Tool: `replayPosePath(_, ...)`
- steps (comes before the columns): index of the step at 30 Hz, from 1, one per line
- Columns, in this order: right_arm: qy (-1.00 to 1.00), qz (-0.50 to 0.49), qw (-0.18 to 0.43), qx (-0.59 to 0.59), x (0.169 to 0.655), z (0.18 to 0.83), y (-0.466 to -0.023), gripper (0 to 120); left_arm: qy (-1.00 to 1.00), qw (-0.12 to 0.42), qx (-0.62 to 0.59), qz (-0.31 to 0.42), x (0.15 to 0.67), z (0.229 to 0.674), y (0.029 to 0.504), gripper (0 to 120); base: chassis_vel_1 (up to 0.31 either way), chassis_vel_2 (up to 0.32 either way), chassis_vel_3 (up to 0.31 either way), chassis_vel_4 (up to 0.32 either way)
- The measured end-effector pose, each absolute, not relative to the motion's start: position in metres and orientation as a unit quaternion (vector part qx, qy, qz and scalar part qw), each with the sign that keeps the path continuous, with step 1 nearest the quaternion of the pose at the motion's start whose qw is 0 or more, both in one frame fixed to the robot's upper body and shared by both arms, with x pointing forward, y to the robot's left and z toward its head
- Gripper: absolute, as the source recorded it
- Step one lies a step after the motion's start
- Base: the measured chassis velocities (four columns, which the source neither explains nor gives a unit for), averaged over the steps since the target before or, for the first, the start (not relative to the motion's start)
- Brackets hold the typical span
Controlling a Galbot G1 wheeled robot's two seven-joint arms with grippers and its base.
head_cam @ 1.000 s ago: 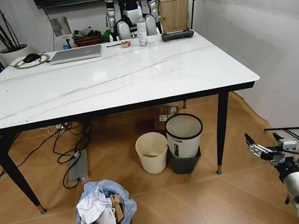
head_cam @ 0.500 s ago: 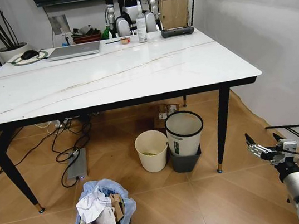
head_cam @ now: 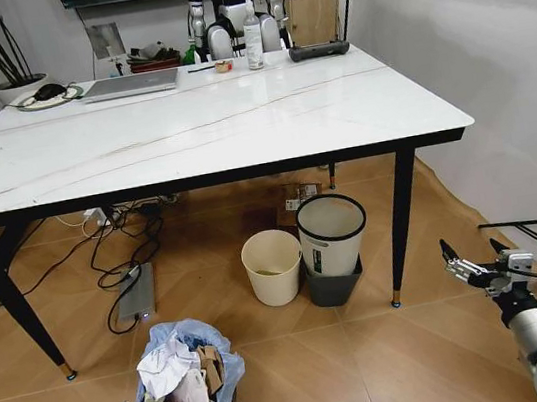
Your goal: Pick up the trash bin and place the trash from the table into it.
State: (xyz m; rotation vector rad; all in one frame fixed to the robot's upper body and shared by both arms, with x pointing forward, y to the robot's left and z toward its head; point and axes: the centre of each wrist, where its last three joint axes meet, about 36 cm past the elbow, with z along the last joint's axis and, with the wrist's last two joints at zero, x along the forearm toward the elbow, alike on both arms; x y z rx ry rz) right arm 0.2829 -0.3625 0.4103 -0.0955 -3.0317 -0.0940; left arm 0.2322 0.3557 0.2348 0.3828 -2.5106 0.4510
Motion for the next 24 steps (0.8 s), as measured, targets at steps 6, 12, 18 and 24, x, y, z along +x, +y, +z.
replayPosePath(6,-0.998,-0.031,0.053,-0.031,0.2829,0.4103,-0.3624,100,-0.934,0.279,0.143,0.17,0.2333,0.233,0.3544,1,0.0,0.0,0.0,0.0)
replayPosePath(12,-0.998,-0.031,0.053,-0.031,0.2829,0.4103,-0.3625,100,-0.937,0.272,0.142,0.167,0.2335,0.2348,0.3527,1,0.0,0.0,0.0,0.0)
replayPosePath(18,-0.998,-0.031,0.053,-0.031,0.2829,0.4103,-0.3625,100,-0.939,0.264,0.145,0.166,0.2314,0.2338,0.3534,1,0.0,0.0,0.0,0.0)
replayPosePath(24,-0.998,-0.031,0.053,-0.031,0.2829,0.4103,-0.3625,100,-0.939,0.261,0.146,0.17,0.2314,0.2328,0.3522,1,0.0,0.0,0.0,0.0)
